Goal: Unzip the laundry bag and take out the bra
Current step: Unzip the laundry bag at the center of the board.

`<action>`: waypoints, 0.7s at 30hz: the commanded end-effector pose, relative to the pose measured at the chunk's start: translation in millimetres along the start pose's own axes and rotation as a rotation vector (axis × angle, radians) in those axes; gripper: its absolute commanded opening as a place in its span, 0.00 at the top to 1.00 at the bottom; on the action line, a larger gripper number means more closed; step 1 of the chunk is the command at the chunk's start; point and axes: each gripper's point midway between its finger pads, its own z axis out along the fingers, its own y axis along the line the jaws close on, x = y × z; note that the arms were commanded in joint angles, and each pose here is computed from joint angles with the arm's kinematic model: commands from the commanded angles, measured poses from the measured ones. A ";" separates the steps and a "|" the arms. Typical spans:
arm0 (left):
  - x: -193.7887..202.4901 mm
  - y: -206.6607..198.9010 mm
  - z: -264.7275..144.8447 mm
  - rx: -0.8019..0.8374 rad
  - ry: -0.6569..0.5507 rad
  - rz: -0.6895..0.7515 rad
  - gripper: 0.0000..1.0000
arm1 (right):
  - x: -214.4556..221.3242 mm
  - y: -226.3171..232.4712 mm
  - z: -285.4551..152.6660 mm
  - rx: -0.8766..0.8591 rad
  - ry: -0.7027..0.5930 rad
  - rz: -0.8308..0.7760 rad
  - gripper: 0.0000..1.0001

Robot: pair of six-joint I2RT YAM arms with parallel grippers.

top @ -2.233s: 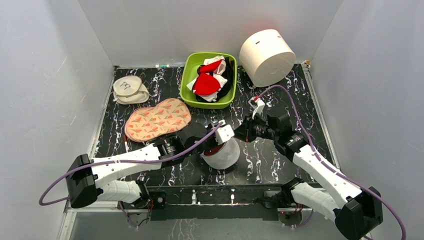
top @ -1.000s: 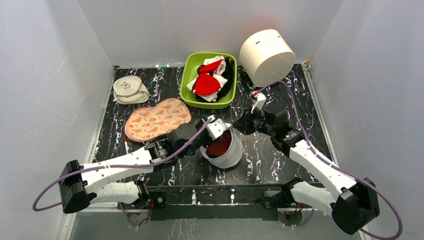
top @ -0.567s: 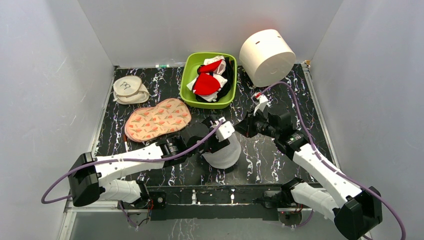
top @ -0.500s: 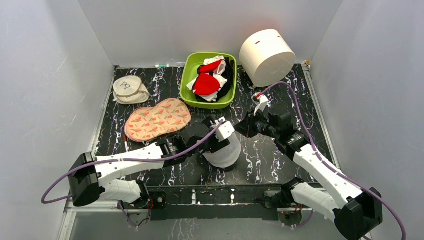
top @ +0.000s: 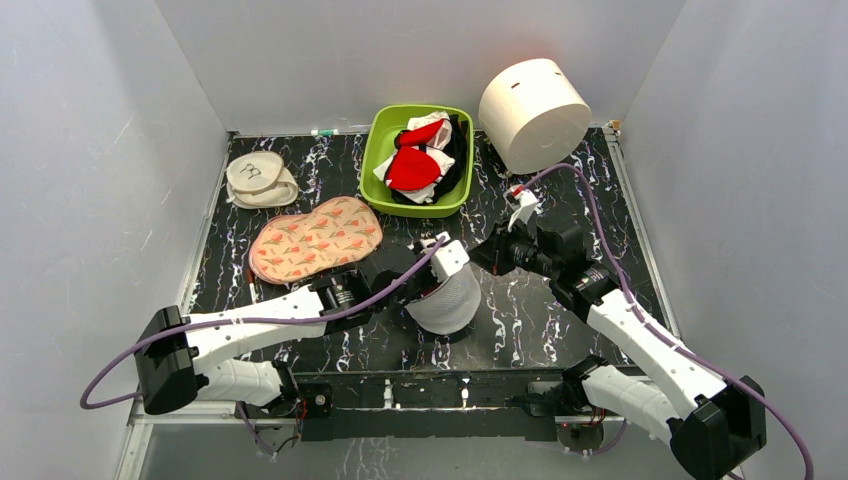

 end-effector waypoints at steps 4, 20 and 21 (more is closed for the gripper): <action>-36.4 6.3 -20.9 0.018 -0.124 0.003 1.00 | -26.7 -18.7 4.1 0.113 -0.110 -0.046 1.00; -58.2 -0.9 -51.0 0.103 -0.253 0.045 1.00 | -30.8 -32.0 54.6 -0.079 0.013 -0.170 1.00; -58.8 -0.7 -51.5 0.103 -0.254 0.045 1.00 | -31.6 -33.3 56.2 -0.075 0.018 -0.169 1.00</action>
